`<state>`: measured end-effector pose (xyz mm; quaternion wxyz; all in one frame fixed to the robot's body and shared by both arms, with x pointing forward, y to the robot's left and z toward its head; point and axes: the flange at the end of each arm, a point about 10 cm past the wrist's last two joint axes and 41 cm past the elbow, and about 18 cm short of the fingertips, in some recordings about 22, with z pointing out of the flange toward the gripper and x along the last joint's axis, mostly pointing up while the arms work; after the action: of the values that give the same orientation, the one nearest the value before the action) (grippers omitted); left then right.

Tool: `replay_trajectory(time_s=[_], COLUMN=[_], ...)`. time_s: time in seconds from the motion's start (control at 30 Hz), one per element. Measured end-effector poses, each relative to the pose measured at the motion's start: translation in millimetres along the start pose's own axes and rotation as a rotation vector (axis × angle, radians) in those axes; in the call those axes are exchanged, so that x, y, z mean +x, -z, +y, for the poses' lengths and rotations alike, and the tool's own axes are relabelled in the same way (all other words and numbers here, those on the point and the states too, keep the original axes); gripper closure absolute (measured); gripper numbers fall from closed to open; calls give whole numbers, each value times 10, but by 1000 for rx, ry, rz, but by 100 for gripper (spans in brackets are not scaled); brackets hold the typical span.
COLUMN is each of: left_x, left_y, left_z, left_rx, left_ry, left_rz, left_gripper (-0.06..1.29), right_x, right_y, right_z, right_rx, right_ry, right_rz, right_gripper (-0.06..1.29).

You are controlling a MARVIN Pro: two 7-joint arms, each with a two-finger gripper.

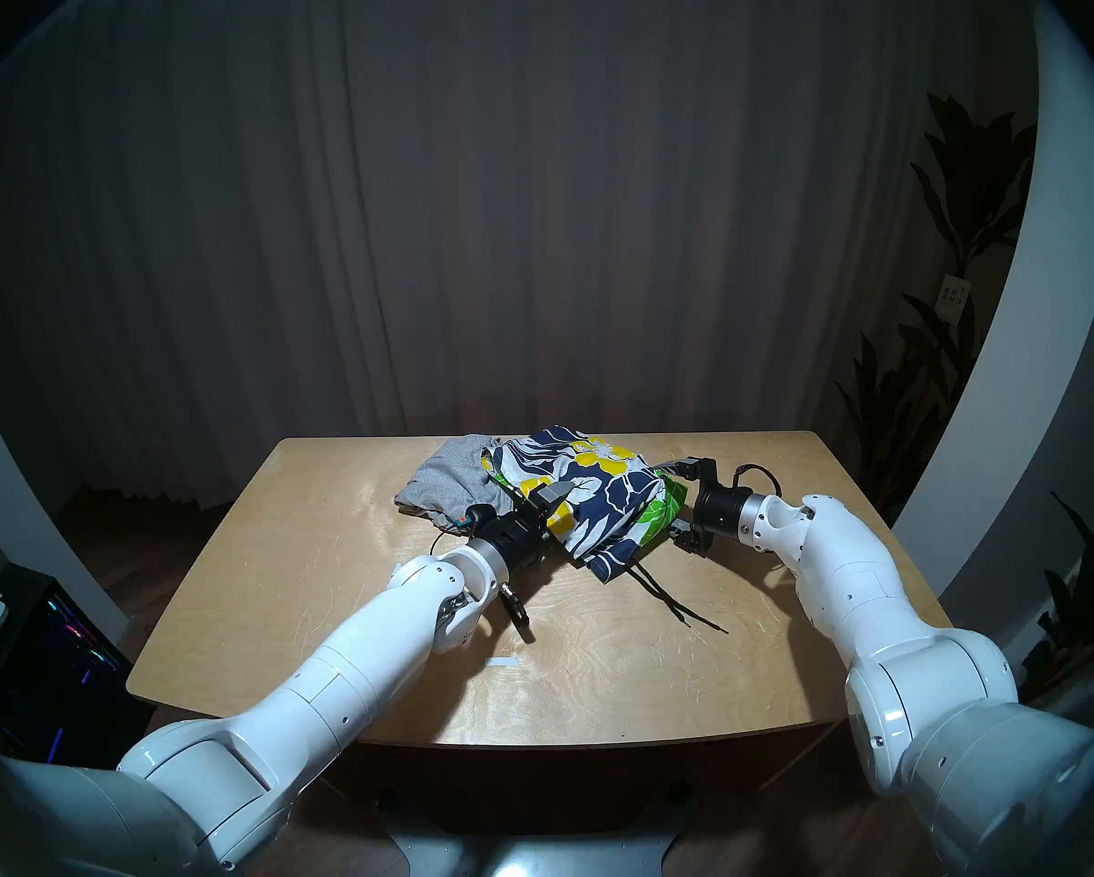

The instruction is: Fold pants twice and stack them

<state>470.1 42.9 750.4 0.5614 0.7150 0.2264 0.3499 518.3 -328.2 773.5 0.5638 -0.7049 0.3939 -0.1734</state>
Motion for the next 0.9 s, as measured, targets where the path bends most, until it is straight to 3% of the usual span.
replay_trajectory(time_s=[0.4,0.9], left_x=[25,65], left_y=[-205,-341], left_z=[109,149], left_rx=[116,151], left_ry=[-38,-35], left_rz=[-25,-40], left_gripper=[12,12], right_x=[-56,-85], right_y=[-219,-325], right_z=[-82,-91], right_rx=[-34,-35], right_ry=[43,69], right_rz=[-9,-19], right_gripper=[5,5])
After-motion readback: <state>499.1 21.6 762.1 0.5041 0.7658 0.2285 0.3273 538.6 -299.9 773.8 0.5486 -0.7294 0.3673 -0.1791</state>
